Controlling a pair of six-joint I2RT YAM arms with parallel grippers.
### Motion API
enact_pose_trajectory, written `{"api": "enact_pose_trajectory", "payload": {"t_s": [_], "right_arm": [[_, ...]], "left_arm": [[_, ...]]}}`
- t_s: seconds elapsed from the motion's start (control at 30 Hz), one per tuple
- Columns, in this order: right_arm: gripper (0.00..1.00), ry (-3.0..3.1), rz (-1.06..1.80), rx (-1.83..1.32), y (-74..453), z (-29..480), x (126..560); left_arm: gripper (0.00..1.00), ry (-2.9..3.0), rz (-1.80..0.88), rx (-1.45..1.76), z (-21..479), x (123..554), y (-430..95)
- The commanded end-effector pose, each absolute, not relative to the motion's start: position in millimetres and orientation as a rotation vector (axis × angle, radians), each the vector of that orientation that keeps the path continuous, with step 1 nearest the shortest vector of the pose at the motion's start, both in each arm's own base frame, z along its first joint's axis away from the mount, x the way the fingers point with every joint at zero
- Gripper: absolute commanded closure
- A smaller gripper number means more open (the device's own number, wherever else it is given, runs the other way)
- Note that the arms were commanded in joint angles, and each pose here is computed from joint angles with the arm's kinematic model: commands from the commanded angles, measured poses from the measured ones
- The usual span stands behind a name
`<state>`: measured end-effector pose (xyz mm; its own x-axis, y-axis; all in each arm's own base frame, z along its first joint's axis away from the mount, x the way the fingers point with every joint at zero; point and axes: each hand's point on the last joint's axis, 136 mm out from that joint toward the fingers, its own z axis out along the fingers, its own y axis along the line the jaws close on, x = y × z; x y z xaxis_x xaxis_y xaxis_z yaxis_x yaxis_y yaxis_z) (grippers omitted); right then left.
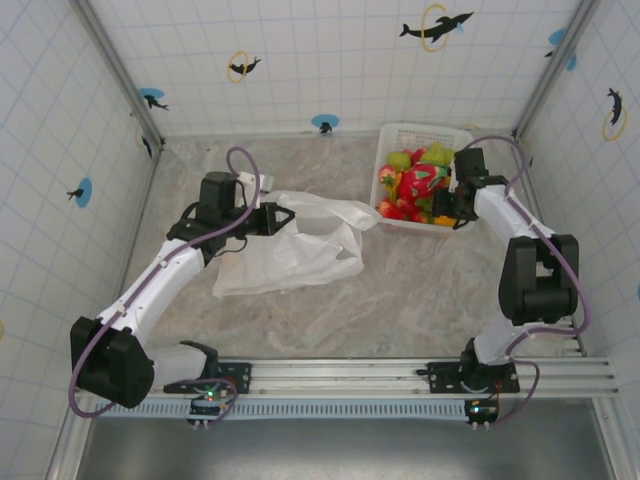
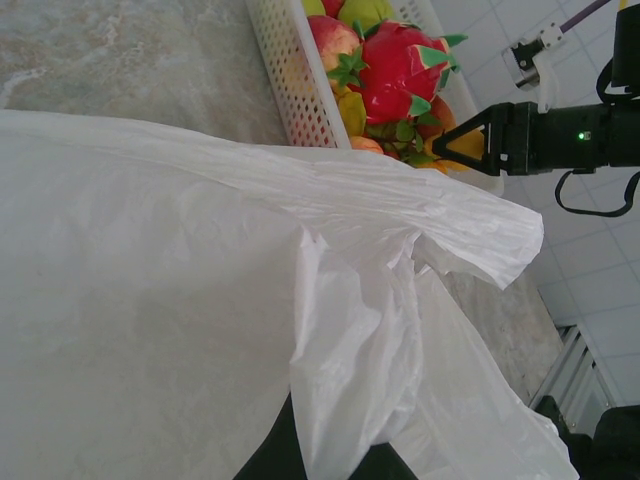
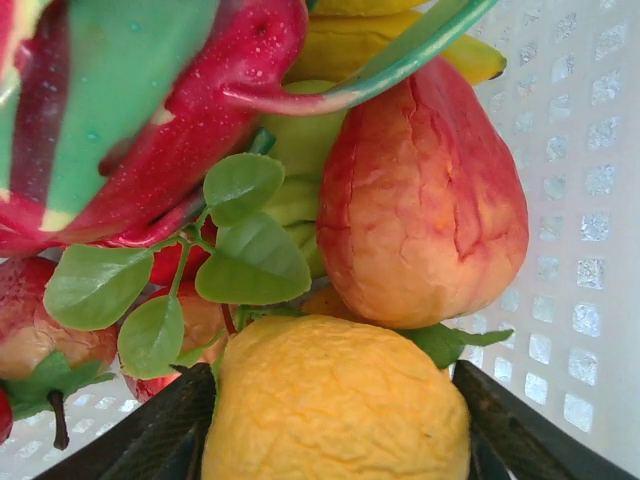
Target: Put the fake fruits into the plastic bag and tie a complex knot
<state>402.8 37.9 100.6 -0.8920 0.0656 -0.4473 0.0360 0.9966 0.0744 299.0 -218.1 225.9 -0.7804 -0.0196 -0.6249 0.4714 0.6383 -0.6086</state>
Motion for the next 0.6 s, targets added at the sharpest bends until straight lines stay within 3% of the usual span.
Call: {"api": "enact_pose_trajectory", "payload": {"t_s": [0.0, 0.1, 0.57], "right_arm": [[0.41, 2.637, 0.098, 0.07, 38.4, 113.4, 415.0], [0.48, 2.614, 0.08, 0.073, 35.5, 123.1, 412.6], [0.49, 2.434, 0.111, 0.108, 31.9, 197.4, 383.6]], "left_arm": [[1.0, 2.24, -1.068, 0.383, 230.1, 299.8, -221.5], [1.0, 2.239, -1.066, 0.384, 230.4, 299.4, -221.2], [1.0, 2.237, -1.066, 0.39, 230.8, 299.1, -221.8]]}}
